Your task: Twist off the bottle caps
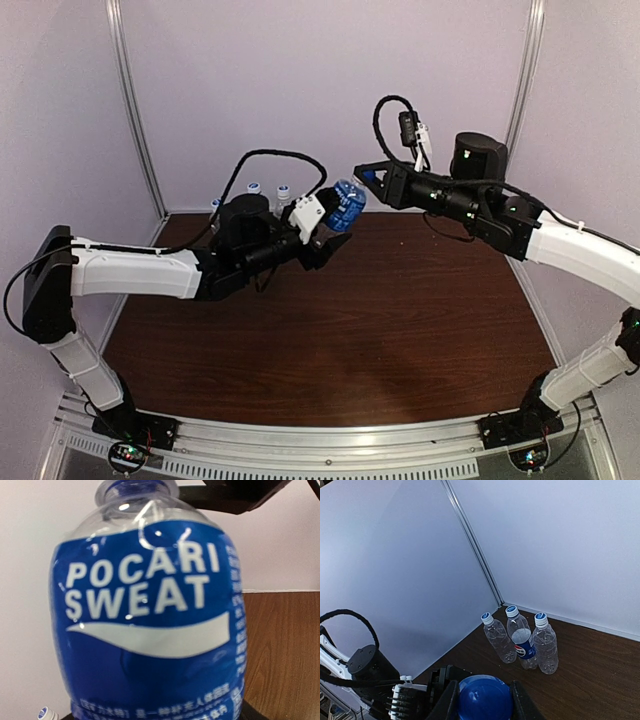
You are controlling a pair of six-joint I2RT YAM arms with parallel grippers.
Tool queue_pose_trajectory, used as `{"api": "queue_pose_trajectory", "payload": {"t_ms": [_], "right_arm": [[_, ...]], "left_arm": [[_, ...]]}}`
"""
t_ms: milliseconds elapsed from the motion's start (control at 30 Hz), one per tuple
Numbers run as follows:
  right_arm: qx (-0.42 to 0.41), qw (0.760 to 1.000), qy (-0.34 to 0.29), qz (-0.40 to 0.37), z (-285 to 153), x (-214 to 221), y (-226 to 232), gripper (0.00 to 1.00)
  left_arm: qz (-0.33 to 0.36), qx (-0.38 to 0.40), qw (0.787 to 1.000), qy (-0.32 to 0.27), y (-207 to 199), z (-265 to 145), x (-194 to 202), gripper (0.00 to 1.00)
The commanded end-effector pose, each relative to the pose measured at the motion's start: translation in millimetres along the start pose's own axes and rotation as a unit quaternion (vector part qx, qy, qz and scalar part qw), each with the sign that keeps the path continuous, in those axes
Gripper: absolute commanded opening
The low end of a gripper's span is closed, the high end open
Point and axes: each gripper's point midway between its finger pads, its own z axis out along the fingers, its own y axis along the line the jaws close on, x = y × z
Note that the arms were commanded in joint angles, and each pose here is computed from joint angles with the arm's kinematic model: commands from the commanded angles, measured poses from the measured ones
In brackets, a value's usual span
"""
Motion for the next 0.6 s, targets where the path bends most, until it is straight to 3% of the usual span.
{"api": "queue_pose_trajectory", "payload": {"t_ms": [0,67,233,333,567], "right_arm": [[-0.003,1.0,0.012,0.0,-2.5,6.7,1.5,0.0],[0.004,1.0,0.026,-0.007,-2.9,11.5,-1.8,0.05],[0.012,0.996,0.079,-0.026,-12.4,21.4,-7.4,0.83],[0.015,0.992,0.115,-0.042,-22.4,22.6,-4.0,0.91],[0.054,0.984,0.168,-0.01,-36.2,33.3,-16.1,0.85]], "left_arm": [[0.015,-0.018,1.0,-0.019,8.9,1.8,-16.8,0.62],[0.016,-0.007,1.0,-0.02,6.1,-0.2,-19.3,0.56],[0.045,0.027,0.999,-0.002,-4.9,-5.9,-13.5,0.51],[0.081,0.022,0.996,0.03,-2.8,-7.9,-1.2,0.5],[0.146,-0.018,0.987,0.07,10.6,-10.4,11.4,0.5]]}}
